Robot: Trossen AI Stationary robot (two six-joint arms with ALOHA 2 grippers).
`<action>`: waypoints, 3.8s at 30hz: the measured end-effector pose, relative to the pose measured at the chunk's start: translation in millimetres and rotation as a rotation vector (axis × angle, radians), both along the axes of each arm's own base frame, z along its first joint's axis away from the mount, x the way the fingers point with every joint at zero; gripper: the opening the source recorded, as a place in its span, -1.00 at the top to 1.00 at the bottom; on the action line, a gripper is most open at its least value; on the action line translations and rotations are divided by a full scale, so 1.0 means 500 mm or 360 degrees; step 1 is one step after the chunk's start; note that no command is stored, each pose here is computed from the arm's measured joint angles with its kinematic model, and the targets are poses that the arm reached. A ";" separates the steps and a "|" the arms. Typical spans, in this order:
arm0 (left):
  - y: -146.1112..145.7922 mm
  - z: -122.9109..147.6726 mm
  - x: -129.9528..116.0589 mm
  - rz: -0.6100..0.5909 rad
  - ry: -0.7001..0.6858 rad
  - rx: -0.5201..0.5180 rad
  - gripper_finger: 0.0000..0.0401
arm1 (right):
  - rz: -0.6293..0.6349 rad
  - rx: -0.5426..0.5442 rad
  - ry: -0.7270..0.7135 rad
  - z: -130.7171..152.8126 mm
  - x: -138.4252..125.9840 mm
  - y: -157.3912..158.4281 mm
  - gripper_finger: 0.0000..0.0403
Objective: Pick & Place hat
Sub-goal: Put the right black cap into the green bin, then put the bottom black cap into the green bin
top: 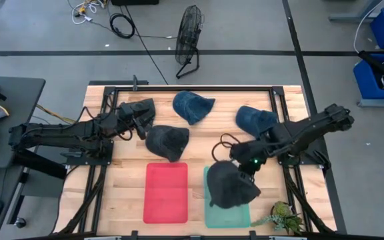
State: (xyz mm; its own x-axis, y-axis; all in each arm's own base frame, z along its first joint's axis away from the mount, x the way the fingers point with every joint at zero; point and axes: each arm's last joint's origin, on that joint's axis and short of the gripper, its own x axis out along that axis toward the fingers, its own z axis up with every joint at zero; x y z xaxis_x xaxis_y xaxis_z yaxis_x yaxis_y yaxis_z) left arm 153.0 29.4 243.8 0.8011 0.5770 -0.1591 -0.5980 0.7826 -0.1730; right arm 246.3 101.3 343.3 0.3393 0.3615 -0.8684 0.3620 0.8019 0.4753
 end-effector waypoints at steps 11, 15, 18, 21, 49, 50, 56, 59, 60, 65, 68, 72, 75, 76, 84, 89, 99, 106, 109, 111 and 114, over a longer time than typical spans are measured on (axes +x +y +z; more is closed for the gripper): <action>0.000 -0.008 -0.002 0.0003 0.0058 -0.0018 0.04 | -0.0387 -0.0050 0.0279 -0.066 0.024 0.024 0.98; 0.000 -0.012 -0.003 0.0003 0.0098 -0.0021 0.04 | -0.0415 0.0088 0.0491 -0.136 0.030 0.029 0.98; 0.000 -0.012 -0.003 0.0001 0.0108 -0.0012 0.04 | -0.0372 0.0165 0.0497 -0.179 0.037 0.030 0.98; 0.000 -0.012 -0.003 0.0001 0.0106 -0.0011 0.04 | -0.0356 0.0193 0.0407 -0.205 0.046 0.025 0.98; 0.000 -0.012 -0.003 0.0003 0.0093 -0.0022 0.04 | -0.0340 0.0169 0.0443 -0.260 0.046 -0.052 0.53; 0.000 -0.012 -0.003 0.0003 0.0094 -0.0022 0.04 | -0.0316 0.0202 0.0437 -0.258 0.047 -0.051 0.51; 0.000 -0.012 -0.003 0.0004 0.0094 -0.0022 0.04 | -0.0247 0.0296 0.0404 -0.234 0.048 -0.054 0.49; 0.000 -0.012 -0.003 0.0004 0.0094 -0.0022 0.04 | -0.0158 0.0278 0.0307 -0.206 0.054 -0.055 0.49; 0.000 -0.012 -0.003 0.0004 0.0094 -0.0022 0.04 | -0.0134 0.0268 0.0271 -0.194 0.055 -0.054 0.49; 0.000 -0.012 -0.003 0.0004 0.0093 -0.0022 0.04 | 0.0084 0.0044 -0.0098 -0.125 0.070 -0.058 0.49; 0.000 -0.012 -0.003 0.0003 0.0094 -0.0021 0.04 | 0.0236 -0.0375 -0.0309 -0.110 0.079 -0.069 0.49; 0.000 -0.012 -0.003 0.0009 0.0076 -0.0045 0.04 | 0.0282 -0.0932 -0.0413 -0.113 0.088 -0.090 0.49; 0.000 -0.012 -0.003 0.0025 0.0030 -0.0108 0.04 | 0.0276 -0.1184 -0.0394 -0.115 0.091 -0.112 0.48; 0.000 -0.012 -0.003 0.0028 0.0022 -0.0119 0.04 | 0.0251 -0.1218 -0.0382 -0.116 0.092 -0.121 0.48; 0.020 -0.023 -0.012 0.0232 0.0092 -0.0146 0.04 | 0.0114 -0.1251 -0.0328 -0.116 0.098 -0.176 0.48; 0.034 -0.041 -0.015 0.0261 0.0122 -0.0330 0.04 | 0.0134 -0.1180 -0.0340 -0.116 0.101 -0.202 0.47; 0.063 -0.035 0.034 0.0115 0.0346 -0.0308 0.04 | 0.0400 -0.1241 -0.0660 -0.127 0.162 -0.260 0.19; 0.085 -0.029 0.037 0.0230 0.0424 -0.0320 0.04 | 0.0493 -0.1318 -0.0717 -0.187 0.224 -0.279 0.07; 0.087 -0.036 0.032 0.0224 0.0485 -0.0361 0.04 | 0.0511 -0.1338 -0.0665 -0.219 0.241 -0.282 0.07; 0.084 -0.041 0.030 0.0188 0.0507 -0.0420 0.04 | 0.0508 -0.1337 -0.0624 -0.233 0.245 -0.283 0.07; 0.079 -0.053 0.031 0.0163 0.0530 -0.0549 0.04 | 0.0468 -0.1340 -0.0566 -0.239 0.243 -0.284 0.07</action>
